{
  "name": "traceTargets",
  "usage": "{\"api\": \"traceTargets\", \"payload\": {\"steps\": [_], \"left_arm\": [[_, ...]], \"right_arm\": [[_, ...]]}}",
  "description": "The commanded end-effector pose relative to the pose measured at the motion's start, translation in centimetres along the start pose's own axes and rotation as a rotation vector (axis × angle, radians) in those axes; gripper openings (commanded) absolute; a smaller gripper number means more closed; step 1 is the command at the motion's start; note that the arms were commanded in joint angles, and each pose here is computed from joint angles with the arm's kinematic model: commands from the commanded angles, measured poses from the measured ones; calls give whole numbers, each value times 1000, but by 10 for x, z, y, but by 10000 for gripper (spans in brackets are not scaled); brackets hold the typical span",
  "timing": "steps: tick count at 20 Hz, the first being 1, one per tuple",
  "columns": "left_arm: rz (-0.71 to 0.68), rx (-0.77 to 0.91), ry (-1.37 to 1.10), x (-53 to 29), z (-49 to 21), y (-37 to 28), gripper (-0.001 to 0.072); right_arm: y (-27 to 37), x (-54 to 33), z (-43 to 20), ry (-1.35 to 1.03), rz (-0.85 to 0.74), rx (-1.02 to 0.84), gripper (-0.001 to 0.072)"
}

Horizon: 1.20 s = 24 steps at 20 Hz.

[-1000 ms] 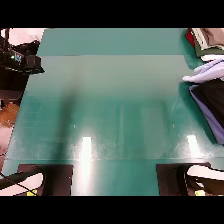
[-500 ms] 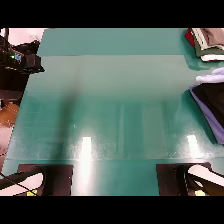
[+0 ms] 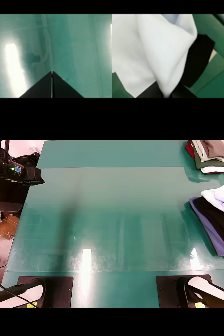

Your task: Fold the shirts.

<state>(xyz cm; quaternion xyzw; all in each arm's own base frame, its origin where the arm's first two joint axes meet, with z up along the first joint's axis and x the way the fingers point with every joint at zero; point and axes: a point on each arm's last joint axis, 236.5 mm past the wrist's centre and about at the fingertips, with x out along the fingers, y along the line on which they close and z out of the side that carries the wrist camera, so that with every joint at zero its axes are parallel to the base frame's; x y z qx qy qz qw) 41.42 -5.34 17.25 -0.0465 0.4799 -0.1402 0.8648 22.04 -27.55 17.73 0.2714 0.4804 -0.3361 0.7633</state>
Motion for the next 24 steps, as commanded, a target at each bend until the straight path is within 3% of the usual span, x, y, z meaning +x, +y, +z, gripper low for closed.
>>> {"api": "traceTargets", "payload": {"steps": [1,2,3,4,8,12,13,14,15,16,24], "left_arm": [[0,2,0,0,0,0,32],[0,1,-1,0,0,0,32],[1,1,-1,0,0,0,32],[0,2,-1,0,0,0,32],[-2,1,12,0,-3,0,32],[3,1,-18,0,4,1,32],[3,1,-20,0,5,1,32],[4,1,-24,0,6,1,32],[4,1,-24,0,5,1,32],[4,1,-24,0,5,1,32],[4,1,-24,0,5,1,32]], "right_arm": [[-29,16,-29,119,-114,25,179],[-37,17,-30,126,-149,27,348],[-46,15,-29,120,-187,28,431],[-52,12,-27,110,-214,28,461],[-37,-4,-5,19,-173,29,458],[53,-27,16,-83,102,-62,449],[80,-35,18,-104,174,-100,440],[107,-43,17,-120,245,-145,323],[130,-51,13,-124,293,-191,84],[152,-57,8,-127,333,-242,19],[259,-82,-56,-84,492,-548,18]]}}
